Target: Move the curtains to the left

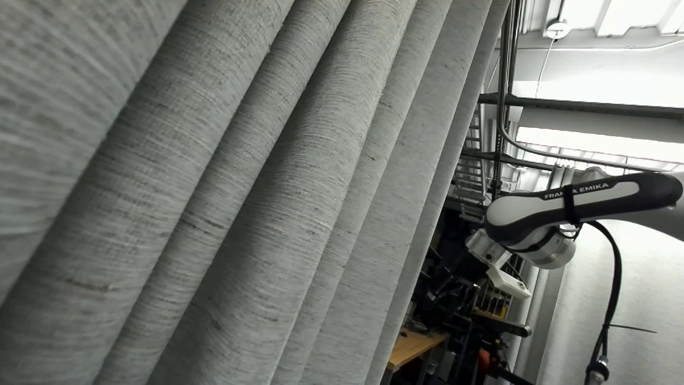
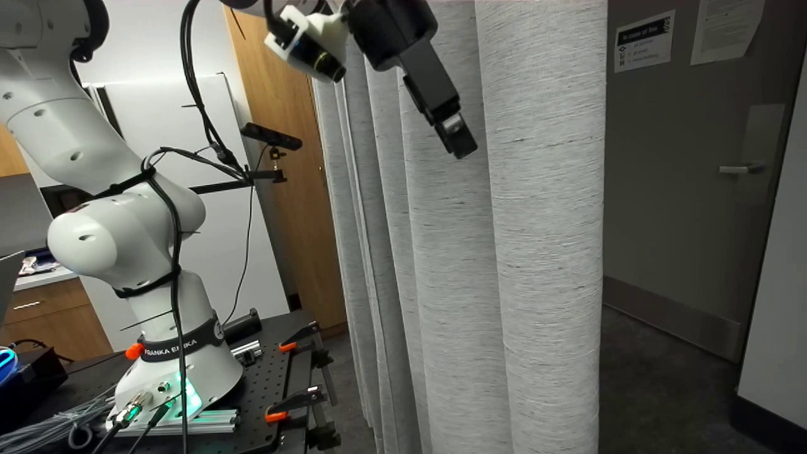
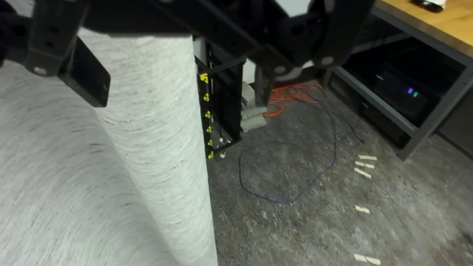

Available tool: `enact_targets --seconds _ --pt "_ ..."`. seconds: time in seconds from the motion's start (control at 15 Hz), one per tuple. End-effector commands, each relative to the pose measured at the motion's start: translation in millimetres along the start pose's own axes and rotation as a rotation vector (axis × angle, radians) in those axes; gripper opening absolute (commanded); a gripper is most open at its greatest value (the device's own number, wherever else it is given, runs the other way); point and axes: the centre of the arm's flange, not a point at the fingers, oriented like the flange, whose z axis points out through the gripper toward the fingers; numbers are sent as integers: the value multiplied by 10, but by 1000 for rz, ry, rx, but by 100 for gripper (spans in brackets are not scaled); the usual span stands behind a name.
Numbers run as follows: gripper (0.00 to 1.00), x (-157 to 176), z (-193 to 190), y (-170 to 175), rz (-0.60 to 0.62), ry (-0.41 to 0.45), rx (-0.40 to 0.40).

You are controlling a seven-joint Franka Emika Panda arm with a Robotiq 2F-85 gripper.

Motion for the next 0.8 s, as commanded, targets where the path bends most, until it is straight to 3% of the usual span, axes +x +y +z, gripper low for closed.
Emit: enact_targets --seconds 0.0,0.27,0.47,0.73 --pt "100 268 -142 -35 -171 64 85" --pt "100 342 -275 -243 -367 139 129" --pt "100 380 -358 -384 -473 204 116" --pt "100 415 -431 -534 -346 365 58"
